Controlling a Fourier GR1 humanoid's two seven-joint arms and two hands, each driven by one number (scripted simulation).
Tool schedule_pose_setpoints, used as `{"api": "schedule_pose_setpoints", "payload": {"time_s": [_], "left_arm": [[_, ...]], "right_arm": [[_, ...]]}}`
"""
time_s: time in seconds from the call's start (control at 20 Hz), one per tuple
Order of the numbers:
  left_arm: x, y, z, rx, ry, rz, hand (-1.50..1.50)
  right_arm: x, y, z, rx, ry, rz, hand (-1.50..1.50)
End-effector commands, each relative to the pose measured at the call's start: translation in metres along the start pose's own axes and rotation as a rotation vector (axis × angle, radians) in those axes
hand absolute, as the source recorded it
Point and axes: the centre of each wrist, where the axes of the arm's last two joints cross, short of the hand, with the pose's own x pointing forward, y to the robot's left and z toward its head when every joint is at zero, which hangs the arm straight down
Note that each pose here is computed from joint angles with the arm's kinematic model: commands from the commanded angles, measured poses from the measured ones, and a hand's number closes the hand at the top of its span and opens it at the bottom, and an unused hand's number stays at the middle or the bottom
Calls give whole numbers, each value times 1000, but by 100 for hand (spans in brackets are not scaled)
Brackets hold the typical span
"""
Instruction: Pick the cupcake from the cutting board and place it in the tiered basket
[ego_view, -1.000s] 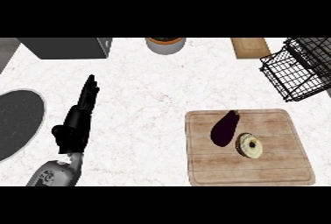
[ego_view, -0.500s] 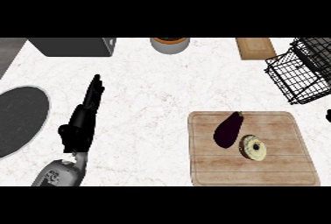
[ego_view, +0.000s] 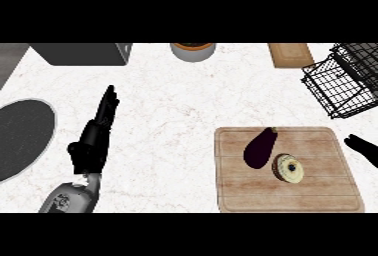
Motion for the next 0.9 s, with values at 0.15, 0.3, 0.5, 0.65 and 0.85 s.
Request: {"api": "schedule_pose_setpoints", "payload": {"time_s": [0.15,0.3,0.5,0.65,0.85], "left_arm": [[-1,4,-9,13,-1,6,0],[-17,0,8,8,5,-10,0],[2,2,-15,5,-11,-5,0],[-1,-26,-6,12,-14,-3,0],[-11,6,-5,0,-3,-6,0]], "right_arm": [[6,14,0,-25,34,88,-150],[4,23,-1,-1,56,130,-150],[0,25,-24,-1,57,167,-150],[6,20,-16,10,14,190,-150],[2,33,-17,-32,-10,274,-150]]}}
